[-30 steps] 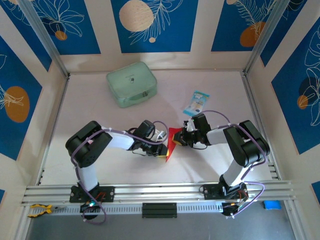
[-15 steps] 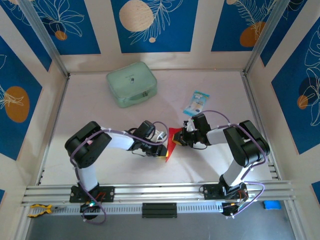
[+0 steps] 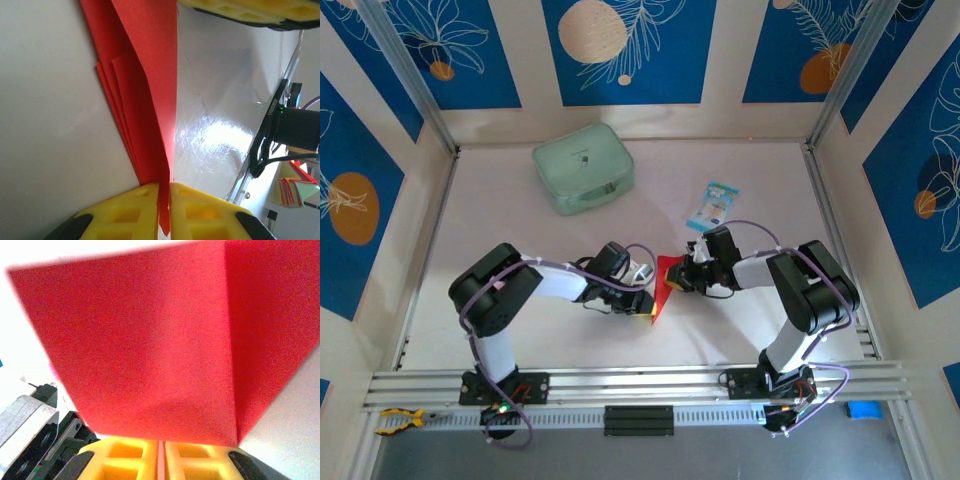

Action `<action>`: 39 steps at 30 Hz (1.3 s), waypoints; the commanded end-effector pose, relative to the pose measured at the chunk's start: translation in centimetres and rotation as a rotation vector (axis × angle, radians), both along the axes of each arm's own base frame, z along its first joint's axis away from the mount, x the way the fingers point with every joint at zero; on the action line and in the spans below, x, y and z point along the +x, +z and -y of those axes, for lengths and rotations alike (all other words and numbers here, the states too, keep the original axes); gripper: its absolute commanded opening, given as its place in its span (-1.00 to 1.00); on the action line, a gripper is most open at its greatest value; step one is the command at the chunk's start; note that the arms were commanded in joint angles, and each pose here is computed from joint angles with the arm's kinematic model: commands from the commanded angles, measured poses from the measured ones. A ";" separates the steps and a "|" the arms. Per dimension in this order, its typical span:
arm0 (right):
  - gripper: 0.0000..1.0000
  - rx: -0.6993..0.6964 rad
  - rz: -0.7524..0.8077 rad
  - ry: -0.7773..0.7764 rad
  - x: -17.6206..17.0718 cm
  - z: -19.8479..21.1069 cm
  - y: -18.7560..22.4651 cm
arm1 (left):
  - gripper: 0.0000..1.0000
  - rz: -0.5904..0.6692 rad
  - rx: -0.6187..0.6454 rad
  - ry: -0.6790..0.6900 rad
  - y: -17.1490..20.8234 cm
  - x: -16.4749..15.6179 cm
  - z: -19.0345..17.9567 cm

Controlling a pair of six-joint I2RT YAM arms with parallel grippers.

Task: Fold a paper plane with a square sheet of paper (pick it up from the middle)
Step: Fold the wing for the fifth time at the center of the table.

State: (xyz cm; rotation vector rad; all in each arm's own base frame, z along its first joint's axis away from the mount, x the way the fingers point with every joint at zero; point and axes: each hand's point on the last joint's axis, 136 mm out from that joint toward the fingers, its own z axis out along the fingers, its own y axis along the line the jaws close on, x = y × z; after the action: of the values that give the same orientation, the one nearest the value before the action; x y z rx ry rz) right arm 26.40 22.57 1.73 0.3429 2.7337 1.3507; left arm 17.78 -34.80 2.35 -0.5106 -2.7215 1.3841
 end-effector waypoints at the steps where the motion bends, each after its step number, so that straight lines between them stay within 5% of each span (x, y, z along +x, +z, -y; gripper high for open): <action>1: -0.76 -0.123 -0.099 -0.033 -1.7 1.7 -3.2 | -0.72 -0.079 0.047 -0.054 -1.1 -2.9 -1.3; 23: -0.76 -0.130 -0.105 -0.034 -1.9 1.8 -3.3 | -0.72 -0.024 0.100 -0.046 -0.9 -2.8 -1.9; 33: -0.77 -0.128 -0.103 -0.032 -1.9 1.8 -3.3 | -0.71 0.024 0.020 0.002 1.2 -1.5 -0.6; 39: -0.77 -0.128 -0.103 -0.031 -2.0 1.7 -3.3 | -0.54 0.061 0.007 0.035 1.9 -0.8 -0.5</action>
State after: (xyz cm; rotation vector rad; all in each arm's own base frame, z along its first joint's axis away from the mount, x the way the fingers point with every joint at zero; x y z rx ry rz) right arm 26.43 22.54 1.69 0.3452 2.7346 1.3451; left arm 16.68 -34.16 3.38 -0.5079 -2.7630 1.3549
